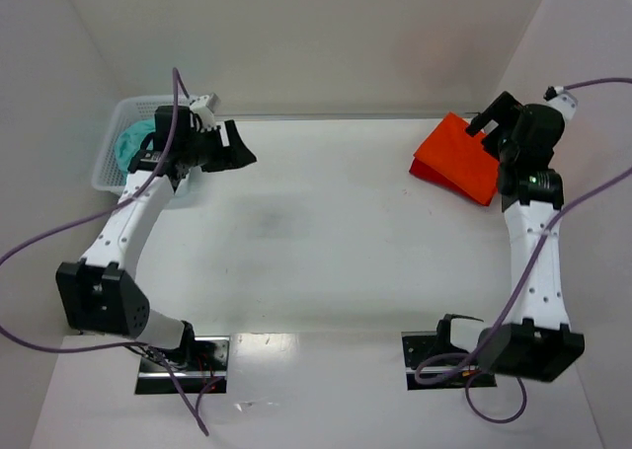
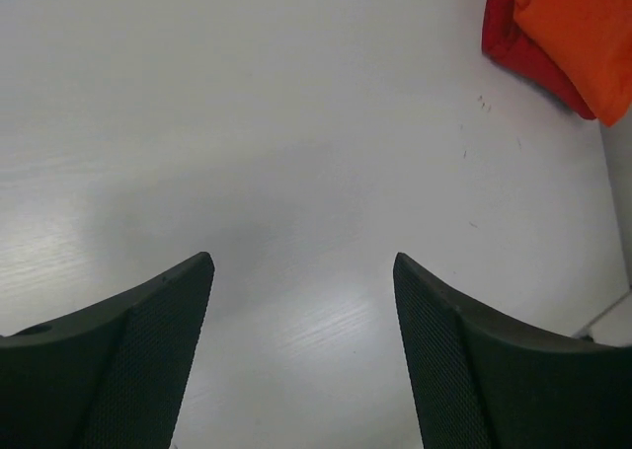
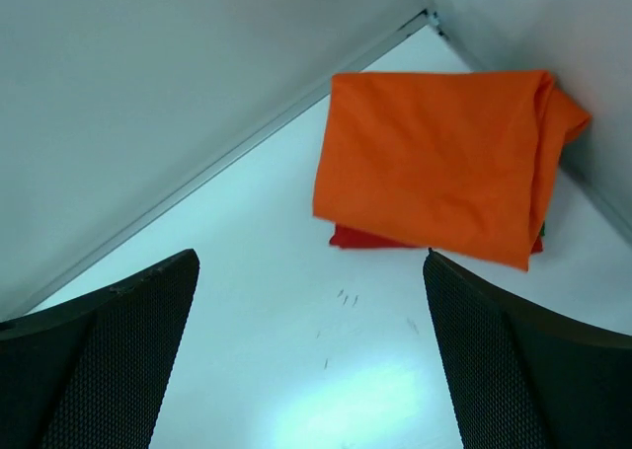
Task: Fold and stack the t-shirts
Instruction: Put the neatly folded tshirt into the corner of the board with the right arm
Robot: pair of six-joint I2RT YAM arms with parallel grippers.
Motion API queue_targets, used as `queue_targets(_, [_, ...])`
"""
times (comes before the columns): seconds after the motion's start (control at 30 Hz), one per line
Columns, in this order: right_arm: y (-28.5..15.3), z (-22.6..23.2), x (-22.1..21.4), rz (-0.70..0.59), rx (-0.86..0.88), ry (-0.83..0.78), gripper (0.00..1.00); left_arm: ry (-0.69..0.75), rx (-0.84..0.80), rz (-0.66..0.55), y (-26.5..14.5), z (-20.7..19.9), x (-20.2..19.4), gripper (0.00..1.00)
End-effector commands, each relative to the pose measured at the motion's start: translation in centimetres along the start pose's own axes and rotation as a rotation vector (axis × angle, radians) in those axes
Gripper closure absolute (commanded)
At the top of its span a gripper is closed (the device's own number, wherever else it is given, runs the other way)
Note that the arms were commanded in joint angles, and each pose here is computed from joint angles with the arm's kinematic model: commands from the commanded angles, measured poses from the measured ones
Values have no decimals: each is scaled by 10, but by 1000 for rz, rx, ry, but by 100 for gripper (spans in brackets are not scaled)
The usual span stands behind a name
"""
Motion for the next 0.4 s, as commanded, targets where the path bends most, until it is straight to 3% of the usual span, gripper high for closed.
queue_targets(0.0, [-18,5,-25,66,83,65,0,116,154,-159,-50,-4,27,17])
queue_targets(0.37, [-79,3,-65,142,259,61,0,103,235,-311,-124,-19,8,0])
Point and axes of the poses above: each gripper's point midway between its finger pads, its own y axis out along the fingers, its own z axis along the line the jaws close on, x = y × z, the point moved 2 cm from there along -y, back along the fingers, and after that the axes turned 9 degrees about y, right-handed, at the moved point
